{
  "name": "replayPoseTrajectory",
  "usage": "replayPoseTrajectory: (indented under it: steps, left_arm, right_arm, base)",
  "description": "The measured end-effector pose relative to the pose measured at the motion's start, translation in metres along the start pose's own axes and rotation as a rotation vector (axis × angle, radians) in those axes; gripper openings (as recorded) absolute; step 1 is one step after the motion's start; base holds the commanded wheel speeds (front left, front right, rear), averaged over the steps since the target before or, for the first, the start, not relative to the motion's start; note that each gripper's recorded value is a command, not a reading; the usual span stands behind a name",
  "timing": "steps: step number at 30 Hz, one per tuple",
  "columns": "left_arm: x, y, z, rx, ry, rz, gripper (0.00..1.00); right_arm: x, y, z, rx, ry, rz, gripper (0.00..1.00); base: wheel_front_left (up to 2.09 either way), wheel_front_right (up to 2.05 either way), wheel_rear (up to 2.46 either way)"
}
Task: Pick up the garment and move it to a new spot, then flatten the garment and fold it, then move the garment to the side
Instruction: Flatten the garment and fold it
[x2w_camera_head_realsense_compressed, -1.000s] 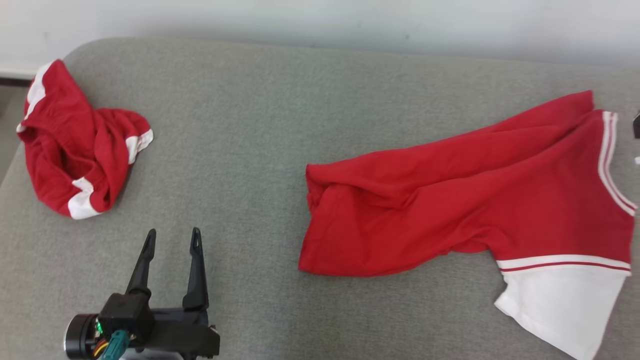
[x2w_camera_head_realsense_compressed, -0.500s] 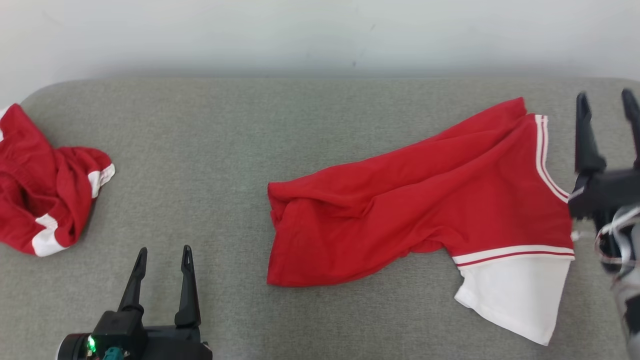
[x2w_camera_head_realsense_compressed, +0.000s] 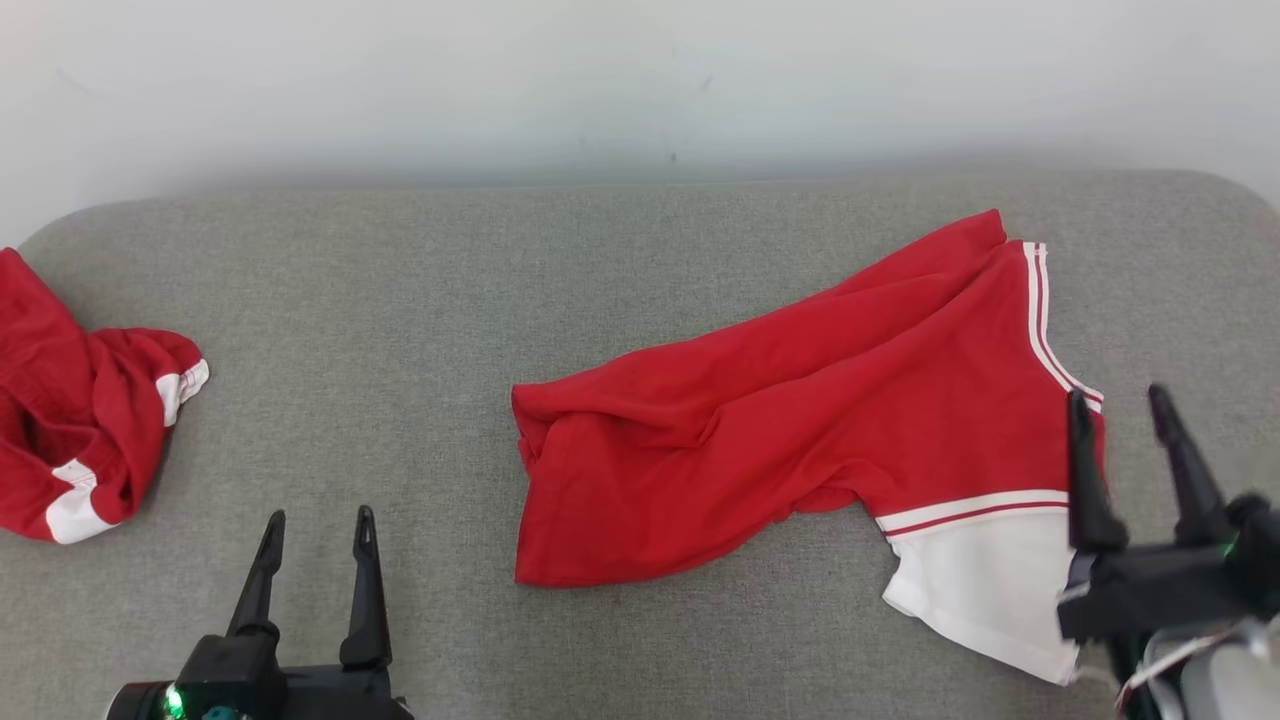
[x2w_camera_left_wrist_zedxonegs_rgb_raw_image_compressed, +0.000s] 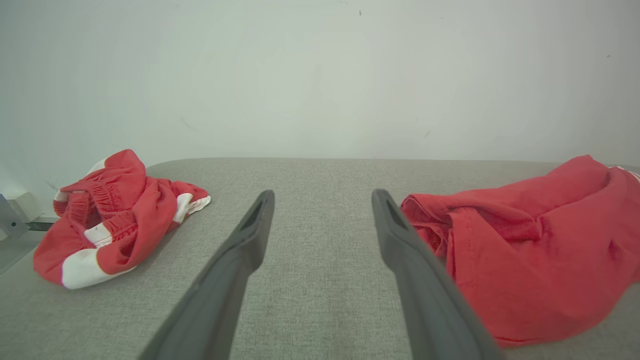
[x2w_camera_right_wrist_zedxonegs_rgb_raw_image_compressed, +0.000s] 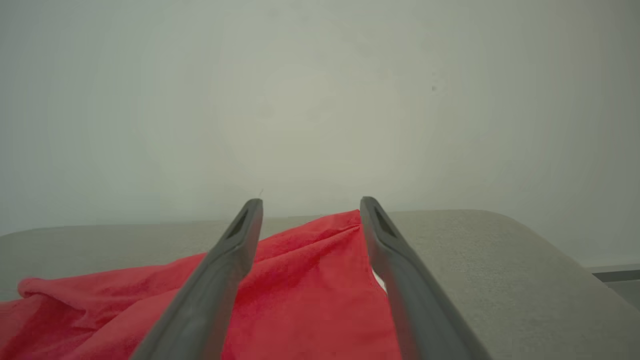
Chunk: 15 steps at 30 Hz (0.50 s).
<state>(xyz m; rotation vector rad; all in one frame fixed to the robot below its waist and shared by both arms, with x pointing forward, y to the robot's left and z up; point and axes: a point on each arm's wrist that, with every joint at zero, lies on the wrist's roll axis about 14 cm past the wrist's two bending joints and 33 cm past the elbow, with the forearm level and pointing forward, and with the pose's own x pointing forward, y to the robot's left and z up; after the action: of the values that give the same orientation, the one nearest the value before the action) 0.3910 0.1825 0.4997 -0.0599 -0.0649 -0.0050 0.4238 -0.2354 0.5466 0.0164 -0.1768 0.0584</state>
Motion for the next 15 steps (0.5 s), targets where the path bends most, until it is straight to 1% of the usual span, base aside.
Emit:
replayPoseTrajectory:
  steps: [3, 9, 15]
  left_arm:
    - [-0.001, 0.002, 0.0, 0.003, 0.001, 0.006, 1.0]
    - [-0.004, 0.001, -0.005, 0.005, 0.017, -0.002, 1.0]
    - [-0.005, -0.011, -0.016, 0.005, 0.05, -0.05, 1.0]
  right_arm:
    - [-0.014, 0.009, -0.009, 0.036, 0.021, -0.008, 1.0]
    - [-0.038, 0.015, -0.031, 0.085, 0.081, -0.047, 1.0]
    - [-0.052, 0.014, -0.039, 0.095, 0.11, -0.074, 1.0]
  base:
    - [0.0, 0.0, 0.0]
    - [0.0, 0.0, 0.0]
    - [0.0, 0.0, 0.0]
